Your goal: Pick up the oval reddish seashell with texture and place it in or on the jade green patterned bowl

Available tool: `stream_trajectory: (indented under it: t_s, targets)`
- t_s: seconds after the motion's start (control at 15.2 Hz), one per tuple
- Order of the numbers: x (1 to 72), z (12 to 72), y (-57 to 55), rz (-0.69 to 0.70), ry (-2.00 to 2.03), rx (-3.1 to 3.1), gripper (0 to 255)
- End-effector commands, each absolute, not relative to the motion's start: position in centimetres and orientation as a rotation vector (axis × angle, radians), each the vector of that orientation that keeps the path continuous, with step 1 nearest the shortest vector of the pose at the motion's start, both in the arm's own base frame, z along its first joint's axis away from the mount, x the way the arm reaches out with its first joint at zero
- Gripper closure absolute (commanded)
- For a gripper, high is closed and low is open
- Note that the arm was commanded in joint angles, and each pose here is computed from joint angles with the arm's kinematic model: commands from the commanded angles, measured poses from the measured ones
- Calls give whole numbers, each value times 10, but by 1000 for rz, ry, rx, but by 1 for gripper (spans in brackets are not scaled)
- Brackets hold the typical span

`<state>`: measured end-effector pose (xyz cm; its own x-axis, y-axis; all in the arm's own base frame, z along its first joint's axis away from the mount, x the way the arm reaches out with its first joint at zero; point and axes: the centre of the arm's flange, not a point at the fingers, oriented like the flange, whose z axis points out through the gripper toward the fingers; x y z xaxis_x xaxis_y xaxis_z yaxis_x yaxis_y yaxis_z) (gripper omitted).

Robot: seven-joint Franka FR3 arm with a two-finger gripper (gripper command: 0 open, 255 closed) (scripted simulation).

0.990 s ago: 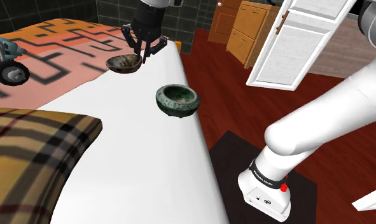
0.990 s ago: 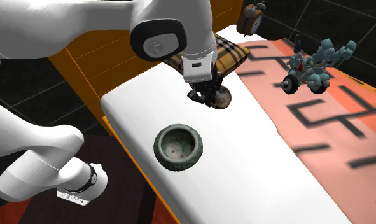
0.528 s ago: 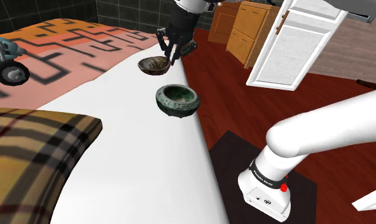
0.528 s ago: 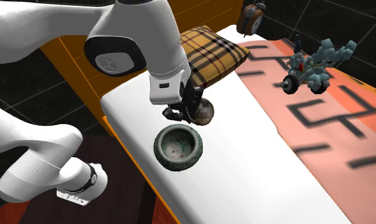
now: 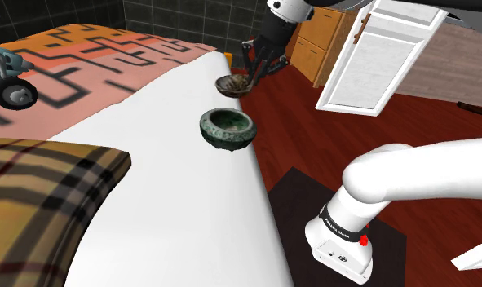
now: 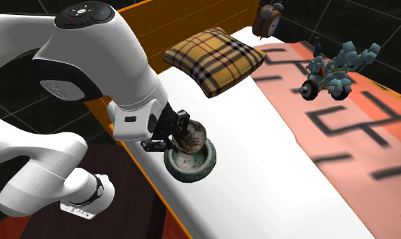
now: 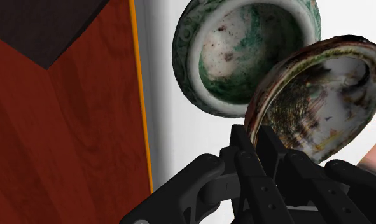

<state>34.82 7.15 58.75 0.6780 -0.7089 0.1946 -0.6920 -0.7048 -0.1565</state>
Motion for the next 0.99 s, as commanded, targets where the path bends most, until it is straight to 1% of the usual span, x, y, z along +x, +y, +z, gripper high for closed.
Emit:
stream_trajectory:
  t_s: [0.0,0.92]
  targets:
    - [346,578,69,-371,1174,-2813,255]
    - [346,504,69,-371,1174,-2813,255]
